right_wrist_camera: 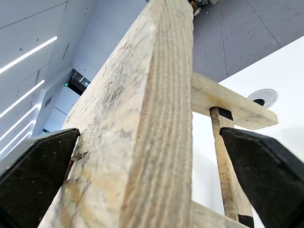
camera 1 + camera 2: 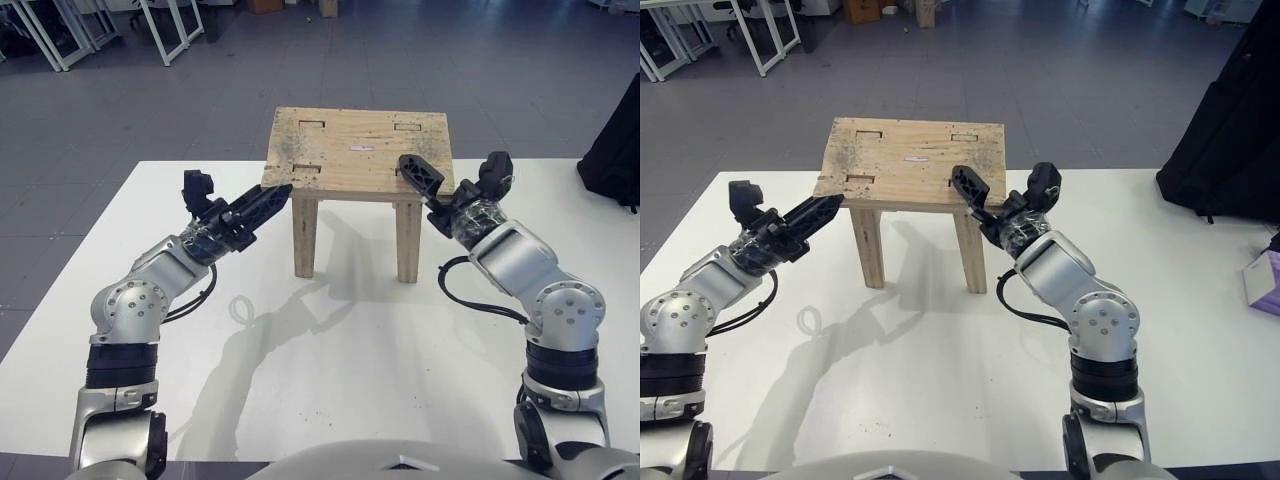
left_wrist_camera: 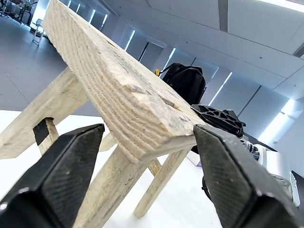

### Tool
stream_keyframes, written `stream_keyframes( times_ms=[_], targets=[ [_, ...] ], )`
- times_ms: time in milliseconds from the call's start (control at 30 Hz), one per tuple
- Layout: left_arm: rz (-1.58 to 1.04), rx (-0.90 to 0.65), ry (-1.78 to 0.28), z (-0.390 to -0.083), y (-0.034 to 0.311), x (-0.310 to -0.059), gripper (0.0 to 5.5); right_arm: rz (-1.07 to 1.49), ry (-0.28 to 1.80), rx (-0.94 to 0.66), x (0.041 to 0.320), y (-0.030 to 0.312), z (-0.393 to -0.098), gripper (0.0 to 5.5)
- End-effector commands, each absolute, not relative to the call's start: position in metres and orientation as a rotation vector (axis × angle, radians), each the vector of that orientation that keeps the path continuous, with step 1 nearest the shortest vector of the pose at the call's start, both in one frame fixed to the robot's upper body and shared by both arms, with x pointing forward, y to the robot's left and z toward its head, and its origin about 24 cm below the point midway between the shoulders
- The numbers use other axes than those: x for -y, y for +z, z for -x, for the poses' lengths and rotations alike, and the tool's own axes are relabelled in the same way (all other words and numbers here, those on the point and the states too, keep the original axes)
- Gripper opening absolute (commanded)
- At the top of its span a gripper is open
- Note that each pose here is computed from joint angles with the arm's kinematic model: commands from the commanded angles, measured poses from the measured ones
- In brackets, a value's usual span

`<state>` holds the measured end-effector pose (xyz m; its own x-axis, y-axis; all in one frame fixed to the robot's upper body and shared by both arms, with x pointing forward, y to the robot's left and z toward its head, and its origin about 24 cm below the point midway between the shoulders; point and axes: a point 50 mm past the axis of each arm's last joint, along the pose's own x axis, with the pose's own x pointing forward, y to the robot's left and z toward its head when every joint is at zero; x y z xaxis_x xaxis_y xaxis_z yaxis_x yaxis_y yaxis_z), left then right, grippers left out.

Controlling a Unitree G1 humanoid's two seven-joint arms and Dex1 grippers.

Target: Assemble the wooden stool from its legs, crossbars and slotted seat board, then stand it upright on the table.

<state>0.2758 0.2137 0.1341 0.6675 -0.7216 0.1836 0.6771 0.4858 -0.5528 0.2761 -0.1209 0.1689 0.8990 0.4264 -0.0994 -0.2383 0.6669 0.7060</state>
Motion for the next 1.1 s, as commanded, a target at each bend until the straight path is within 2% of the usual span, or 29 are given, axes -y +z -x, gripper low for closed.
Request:
stream_keyframes(
  times_ms=[33,133,233,400,567,767,933,1100],
  targets=[
    [0.704,-0.24,-0.7,-0.265,0.099,-0.234,3.43,-0.6,0.221,-0.503,0.131,0.117,-0.272,5.49],
    [0.829,-0.092,-0.811,-0.253,0.118,-0.237,3.43,-0.581,0.211,-0.525,0.132,0.113,-0.272,5.49],
    [0.958,0.003,-0.841,-0.247,0.127,-0.244,3.43,-0.562,0.198,-0.531,0.133,0.112,-0.273,5.49],
    [0.994,0.015,-0.764,-0.244,0.122,-0.251,3.43,-0.56,0.19,-0.515,0.134,0.113,-0.274,5.49],
    [0.843,0.014,-0.702,-0.243,0.121,-0.241,3.43,-0.584,0.196,-0.35,0.141,0.135,-0.286,5.49],
    [0.681,0.017,-0.61,-0.249,0.118,-0.234,3.43,-0.464,0.172,-0.133,0.149,0.162,-0.306,5.49],
    [0.361,0.082,-0.391,-0.259,0.122,-0.243,3.43,-0.483,0.264,0.083,0.141,0.204,-0.301,5.49],
    [0.04,0.167,-0.174,-0.268,0.139,-0.239,3.43,-0.365,0.242,0.313,0.162,0.246,-0.298,5.49]
  ],
)
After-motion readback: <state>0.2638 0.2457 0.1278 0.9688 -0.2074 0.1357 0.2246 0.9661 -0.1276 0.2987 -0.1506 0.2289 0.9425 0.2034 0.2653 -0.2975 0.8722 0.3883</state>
